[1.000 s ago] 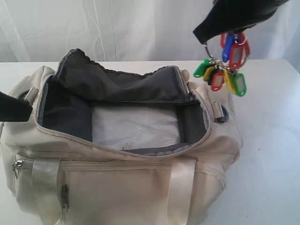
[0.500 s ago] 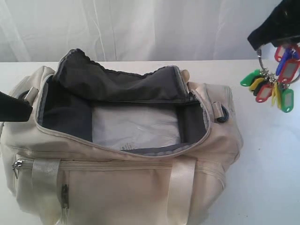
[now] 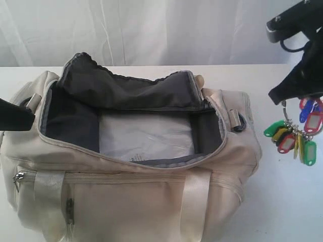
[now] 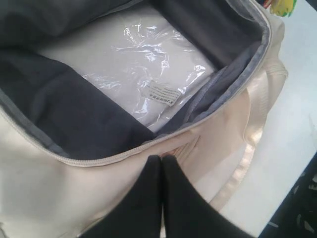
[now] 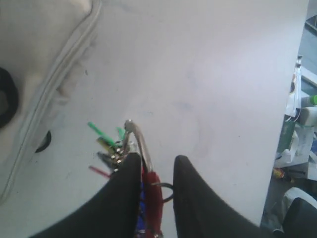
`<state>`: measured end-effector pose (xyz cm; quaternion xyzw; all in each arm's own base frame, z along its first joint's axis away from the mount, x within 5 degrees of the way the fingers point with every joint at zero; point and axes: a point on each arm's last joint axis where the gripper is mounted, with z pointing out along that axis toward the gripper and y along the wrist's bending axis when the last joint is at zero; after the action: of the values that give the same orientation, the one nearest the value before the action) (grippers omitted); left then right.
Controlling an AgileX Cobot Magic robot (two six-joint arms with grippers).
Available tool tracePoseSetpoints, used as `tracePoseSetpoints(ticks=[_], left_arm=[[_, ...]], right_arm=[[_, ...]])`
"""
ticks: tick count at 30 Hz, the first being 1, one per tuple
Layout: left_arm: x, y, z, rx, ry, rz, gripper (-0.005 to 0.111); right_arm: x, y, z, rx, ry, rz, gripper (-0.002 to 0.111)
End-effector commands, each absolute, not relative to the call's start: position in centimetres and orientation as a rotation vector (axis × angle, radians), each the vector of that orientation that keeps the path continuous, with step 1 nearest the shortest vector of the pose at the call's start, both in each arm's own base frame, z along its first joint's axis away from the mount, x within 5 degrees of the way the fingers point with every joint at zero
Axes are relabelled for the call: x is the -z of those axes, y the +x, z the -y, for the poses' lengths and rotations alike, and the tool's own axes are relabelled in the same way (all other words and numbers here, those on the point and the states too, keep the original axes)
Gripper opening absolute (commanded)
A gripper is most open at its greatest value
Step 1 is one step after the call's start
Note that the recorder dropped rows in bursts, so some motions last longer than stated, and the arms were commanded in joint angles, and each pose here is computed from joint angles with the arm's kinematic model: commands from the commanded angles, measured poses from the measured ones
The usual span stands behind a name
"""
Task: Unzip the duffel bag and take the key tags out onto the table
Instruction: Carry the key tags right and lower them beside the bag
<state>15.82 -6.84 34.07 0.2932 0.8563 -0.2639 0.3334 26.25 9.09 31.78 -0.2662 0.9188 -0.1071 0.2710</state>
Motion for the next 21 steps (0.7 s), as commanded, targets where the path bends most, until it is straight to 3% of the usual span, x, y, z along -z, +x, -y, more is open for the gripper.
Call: tracePoseSetpoints(ticks=[1,12,21], left_arm=[[-34.2,15.5,7.1,0.727,0.766,-2.223,0.000],[-34.3,15.5,7.1,0.733,0.760,-2.218,0.000],[-34.3,15.6,7.1,0.736,0.751,-2.211,0.000]], right_arm=[[-28.8,27.5,-9.6,0.282,-0.736,-2.561,0.000],[-24.2,29.6,-11.0,0.248,-0.784,-2.663,0.000],[-21.8,31.0,-10.0,-0.006,-0.736,-2.753,0.000]])
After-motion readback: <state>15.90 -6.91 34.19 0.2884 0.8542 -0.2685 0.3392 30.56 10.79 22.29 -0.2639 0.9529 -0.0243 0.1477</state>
